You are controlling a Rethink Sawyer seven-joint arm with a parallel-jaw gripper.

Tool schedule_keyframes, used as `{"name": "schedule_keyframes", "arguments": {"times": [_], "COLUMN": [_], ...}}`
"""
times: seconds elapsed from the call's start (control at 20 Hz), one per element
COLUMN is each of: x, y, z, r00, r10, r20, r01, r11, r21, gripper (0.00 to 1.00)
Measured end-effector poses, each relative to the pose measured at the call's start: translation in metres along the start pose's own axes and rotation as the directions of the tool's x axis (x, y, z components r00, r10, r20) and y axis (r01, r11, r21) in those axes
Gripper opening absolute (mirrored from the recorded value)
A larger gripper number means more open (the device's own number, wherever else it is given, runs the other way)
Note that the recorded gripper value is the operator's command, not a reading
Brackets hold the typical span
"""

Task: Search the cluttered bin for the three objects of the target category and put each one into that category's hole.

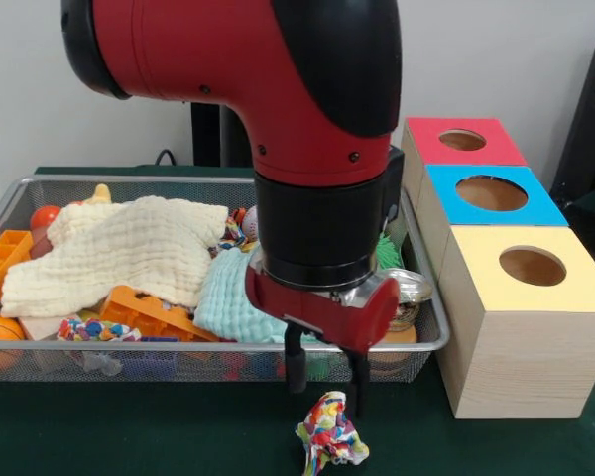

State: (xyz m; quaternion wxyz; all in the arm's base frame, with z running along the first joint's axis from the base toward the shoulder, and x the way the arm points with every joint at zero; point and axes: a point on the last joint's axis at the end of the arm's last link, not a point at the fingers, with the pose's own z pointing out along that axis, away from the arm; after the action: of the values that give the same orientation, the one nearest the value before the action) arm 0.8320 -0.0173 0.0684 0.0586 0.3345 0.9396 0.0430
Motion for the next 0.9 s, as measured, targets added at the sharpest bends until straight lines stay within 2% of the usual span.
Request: {"name": "schedule_keyframes", "arguments": {"times": [0.2,0.3,0.45,0.7,0.9], "x": [-0.006,-0.009,-0.012,-0.009,-0.001], "y": [-0.01,-0.016,-0.023,-0.025,-0.024], "z": [0.0,0.002,0.011,0.024,0.032], "r00": [0.9995,0.9975,0.9919,0.9818,0.9801], "r10": [-0.017,-0.029,-0.044,-0.071,-0.09], "r20": [0.026,0.064,0.119,0.176,0.177], "r01": [0.016,0.029,0.043,0.072,0.091], "r11": [0.9998,0.9995,0.999,0.9974,0.9958], "r21": [0.012,0.012,0.007,-0.001,0.004], "gripper": [1.0,1.0,1.0,1.0,1.0]}}
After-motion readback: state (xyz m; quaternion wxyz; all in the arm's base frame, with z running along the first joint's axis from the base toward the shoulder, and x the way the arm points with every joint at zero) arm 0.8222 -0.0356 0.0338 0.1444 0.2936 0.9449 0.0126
